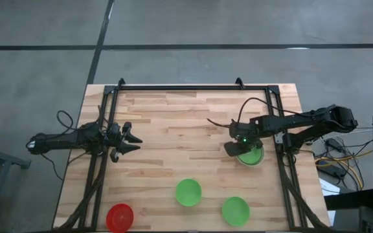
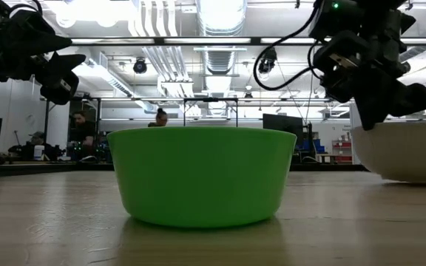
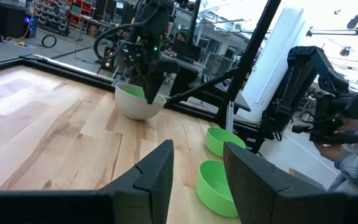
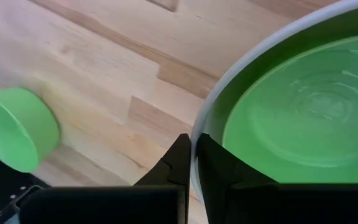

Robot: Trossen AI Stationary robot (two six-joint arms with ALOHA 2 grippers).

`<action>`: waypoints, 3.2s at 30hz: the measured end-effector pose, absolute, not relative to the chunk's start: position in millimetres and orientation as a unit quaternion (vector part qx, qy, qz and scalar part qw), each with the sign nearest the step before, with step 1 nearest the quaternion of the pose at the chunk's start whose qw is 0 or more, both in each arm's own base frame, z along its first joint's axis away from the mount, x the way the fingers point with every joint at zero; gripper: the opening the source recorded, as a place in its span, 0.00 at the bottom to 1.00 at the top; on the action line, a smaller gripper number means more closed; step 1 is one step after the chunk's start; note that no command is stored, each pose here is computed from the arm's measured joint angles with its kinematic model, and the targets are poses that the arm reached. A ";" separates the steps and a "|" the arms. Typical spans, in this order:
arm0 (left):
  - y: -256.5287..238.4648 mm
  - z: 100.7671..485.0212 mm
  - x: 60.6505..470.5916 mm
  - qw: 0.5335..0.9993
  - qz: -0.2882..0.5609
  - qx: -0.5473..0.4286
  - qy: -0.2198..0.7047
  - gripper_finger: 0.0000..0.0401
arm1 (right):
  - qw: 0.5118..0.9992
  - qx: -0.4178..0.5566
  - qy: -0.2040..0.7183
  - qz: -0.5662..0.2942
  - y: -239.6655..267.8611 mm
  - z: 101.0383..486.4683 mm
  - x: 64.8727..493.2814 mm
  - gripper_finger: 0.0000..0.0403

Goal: Nest bowls inside each other
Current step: Move the stacked bowl to the center of the table

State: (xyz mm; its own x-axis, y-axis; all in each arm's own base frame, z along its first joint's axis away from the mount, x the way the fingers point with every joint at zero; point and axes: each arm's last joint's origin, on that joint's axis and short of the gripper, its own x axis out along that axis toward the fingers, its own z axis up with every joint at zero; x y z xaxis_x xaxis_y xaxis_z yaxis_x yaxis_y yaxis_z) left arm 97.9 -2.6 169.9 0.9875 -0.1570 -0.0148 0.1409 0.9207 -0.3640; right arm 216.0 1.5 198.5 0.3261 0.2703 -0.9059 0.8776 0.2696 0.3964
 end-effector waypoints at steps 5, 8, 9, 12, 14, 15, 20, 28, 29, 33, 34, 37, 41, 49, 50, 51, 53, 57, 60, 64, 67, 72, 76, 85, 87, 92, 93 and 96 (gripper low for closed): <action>-2.6 170.0 97.9 0.980 -0.076 -0.184 0.022 0.36 | 0.602 0.557 0.514 -0.252 1.3 199.2 217.9 0.03; -2.6 169.9 97.9 0.980 -0.076 -0.184 0.022 0.36 | 0.609 0.558 0.506 -0.249 1.1 199.8 219.7 0.03; -2.6 169.9 97.9 0.980 -0.076 -0.184 0.022 0.36 | 0.613 0.557 0.503 -0.248 1.0 200.1 220.5 0.03; -2.6 169.8 97.9 0.980 -0.076 -0.184 0.022 0.36 | 0.630 0.554 0.491 -0.234 0.7 201.6 224.1 0.03; -2.6 170.0 97.9 0.980 -0.076 -0.184 0.022 0.36 | 0.638 0.553 0.484 -0.228 0.5 202.4 225.9 0.03; -2.6 170.0 97.9 0.980 -0.076 -0.184 0.022 0.36 | 0.642 0.552 0.482 -0.226 0.5 202.7 226.6 0.03; -2.6 169.9 97.9 0.980 -0.076 -0.184 0.022 0.36 | 0.648 0.547 0.482 -0.218 0.4 196.9 234.3 0.03; -2.6 169.9 97.9 0.980 -0.076 -0.184 0.022 0.36 | 0.647 0.543 0.502 -0.186 1.4 178.7 253.8 0.03; -2.6 170.0 97.9 0.980 -0.076 -0.184 0.022 0.36 | 0.649 0.540 0.503 -0.184 1.3 179.1 255.9 0.03; -2.6 170.0 97.9 0.980 -0.076 -0.184 0.022 0.36 | 0.670 0.523 0.498 -0.171 -0.3 185.4 267.6 0.03; -2.6 170.0 97.9 0.980 -0.076 -0.184 0.022 0.36 | 0.675 0.520 0.496 -0.168 -1.3 186.8 270.8 0.03; -2.6 170.0 97.9 0.980 -0.076 -0.184 0.022 0.36 | 0.681 0.510 0.500 -0.163 -3.8 186.3 280.2 0.03; -2.6 170.0 97.9 0.980 -0.076 -0.184 0.022 0.36 | 0.690 0.496 0.504 -0.150 -5.0 186.9 296.0 0.03; -2.6 169.9 97.9 0.980 -0.076 -0.184 0.022 0.36 | 0.705 0.460 0.525 -0.123 -8.2 191.6 331.3 0.02; -2.6 169.9 97.9 0.980 -0.076 -0.184 0.022 0.36 | 0.708 0.455 0.527 -0.119 -8.4 192.6 335.9 0.02; -2.6 169.9 97.9 0.980 -0.076 -0.184 0.022 0.36 | 0.711 0.450 0.528 -0.115 -8.6 193.6 340.1 0.02; -2.6 170.0 97.9 0.980 -0.076 -0.184 0.022 0.36 | 0.717 0.443 0.527 -0.106 -9.0 195.0 349.3 0.02; -2.6 169.8 97.9 0.980 -0.076 -0.184 0.022 0.36 | 0.726 0.430 0.529 -0.089 -9.5 197.4 365.0 0.02; -2.6 169.9 97.9 0.980 -0.076 -0.184 0.022 0.36 | 0.728 0.428 0.529 -0.077 -10.3 196.8 375.0 0.02; -2.6 169.9 97.9 0.980 -0.076 -0.184 0.022 0.36 | 0.729 0.428 0.531 -0.063 -12.0 195.0 384.0 0.02; -2.6 169.9 97.9 0.980 -0.076 -0.184 0.022 0.36 | 0.735 0.424 0.526 -0.053 -12.9 196.7 389.7 0.02; -2.6 169.8 97.9 0.980 -0.076 -0.184 0.023 0.36 | 0.732 0.428 0.528 -0.038 -12.5 195.0 394.9 0.02; -2.6 169.8 97.9 0.980 -0.076 -0.184 0.023 0.36 | 0.726 0.433 0.534 -0.027 -11.8 190.4 396.5 0.02; -2.6 169.8 97.9 0.980 -0.076 -0.184 0.023 0.36 | 0.729 0.428 0.534 -0.018 -11.5 190.2 396.8 0.02; -2.6 169.7 97.9 0.980 -0.076 -0.184 0.023 0.36 | 0.729 0.427 0.534 -0.017 -11.5 190.3 396.7 0.02; -2.6 169.7 97.9 0.980 -0.076 -0.184 0.023 0.36 | 0.729 0.424 0.537 -0.017 -11.9 190.9 395.5 0.02; -2.6 169.7 97.9 0.980 -0.076 -0.184 0.023 0.36 | 0.729 0.424 0.537 -0.018 -12.6 192.0 394.7 0.02; -2.6 169.7 97.9 0.980 -0.076 -0.184 0.023 0.36 | 0.737 0.419 0.530 -0.017 -14.7 199.5 392.3 0.02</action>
State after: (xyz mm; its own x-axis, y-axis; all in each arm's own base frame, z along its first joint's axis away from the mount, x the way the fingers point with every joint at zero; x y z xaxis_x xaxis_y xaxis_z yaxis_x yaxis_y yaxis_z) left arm 97.9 -2.6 169.7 0.9875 -0.1568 -0.0178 0.1396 0.9207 -0.3645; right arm 392.3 -14.7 199.5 0.4376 0.4187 -0.7957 0.4699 0.6480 0.5994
